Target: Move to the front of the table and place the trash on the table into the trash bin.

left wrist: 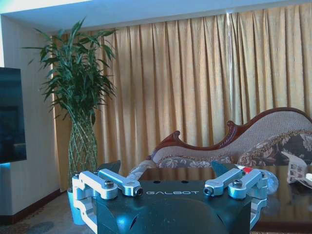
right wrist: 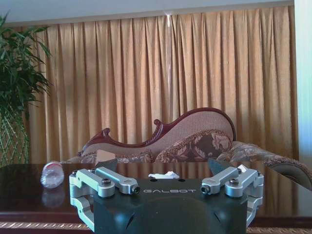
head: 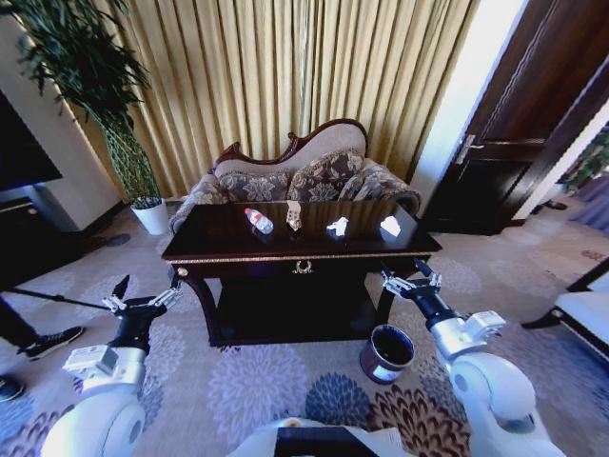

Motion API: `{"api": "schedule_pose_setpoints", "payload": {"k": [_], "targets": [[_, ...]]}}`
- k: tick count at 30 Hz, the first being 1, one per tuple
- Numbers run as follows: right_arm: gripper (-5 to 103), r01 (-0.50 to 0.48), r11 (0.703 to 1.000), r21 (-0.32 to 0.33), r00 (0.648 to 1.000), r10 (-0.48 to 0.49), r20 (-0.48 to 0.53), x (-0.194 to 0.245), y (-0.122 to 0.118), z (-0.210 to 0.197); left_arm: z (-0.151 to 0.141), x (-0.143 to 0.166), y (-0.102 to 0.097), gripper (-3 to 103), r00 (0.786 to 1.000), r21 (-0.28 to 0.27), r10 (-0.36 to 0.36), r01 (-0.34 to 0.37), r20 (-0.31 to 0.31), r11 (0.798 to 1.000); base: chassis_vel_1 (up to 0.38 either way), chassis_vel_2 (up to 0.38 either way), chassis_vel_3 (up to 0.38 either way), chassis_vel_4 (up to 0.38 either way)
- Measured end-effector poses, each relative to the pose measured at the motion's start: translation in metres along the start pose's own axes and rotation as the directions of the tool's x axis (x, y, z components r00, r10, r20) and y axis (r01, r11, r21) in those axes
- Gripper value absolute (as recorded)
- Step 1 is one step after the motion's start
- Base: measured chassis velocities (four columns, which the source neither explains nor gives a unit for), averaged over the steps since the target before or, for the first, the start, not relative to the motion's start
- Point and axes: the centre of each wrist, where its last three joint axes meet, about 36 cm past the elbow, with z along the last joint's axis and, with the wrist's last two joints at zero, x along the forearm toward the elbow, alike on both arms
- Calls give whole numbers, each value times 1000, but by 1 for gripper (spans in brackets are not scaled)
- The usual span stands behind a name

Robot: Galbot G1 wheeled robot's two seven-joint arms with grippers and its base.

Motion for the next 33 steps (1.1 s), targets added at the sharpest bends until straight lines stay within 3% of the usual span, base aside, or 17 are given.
{"api": "schedule_pose_setpoints", "payload": {"k": [19,23,25,31,33], "targets": [[100,11,1000,-15,1000,-11,-6,-4,2,3,1,2,-1,100,1000,5,-1,1,-8,1000,-207,199,209,-202],[100,-23,991,-129,999,18,-39,-16,-1,-12,2,3,-1,100,1000,5,-2,2,-16,1000,-33,50,51,-43],[100,-41,989,-141,998,33,-60,-25,-8,-13,3,3,0,100,1000,5,-3,3,-17,1000,0,0,0,0],[100,-117,989,-95,987,105,-121,-56,-47,-1,2,3,1,100,1000,-1,0,0,-18,1000,0,0,0,0],[100,-151,987,-52,979,142,-147,-76,-75,3,3,4,1,100,1000,-4,3,-3,-19,1000,0,0,0,0]]}}
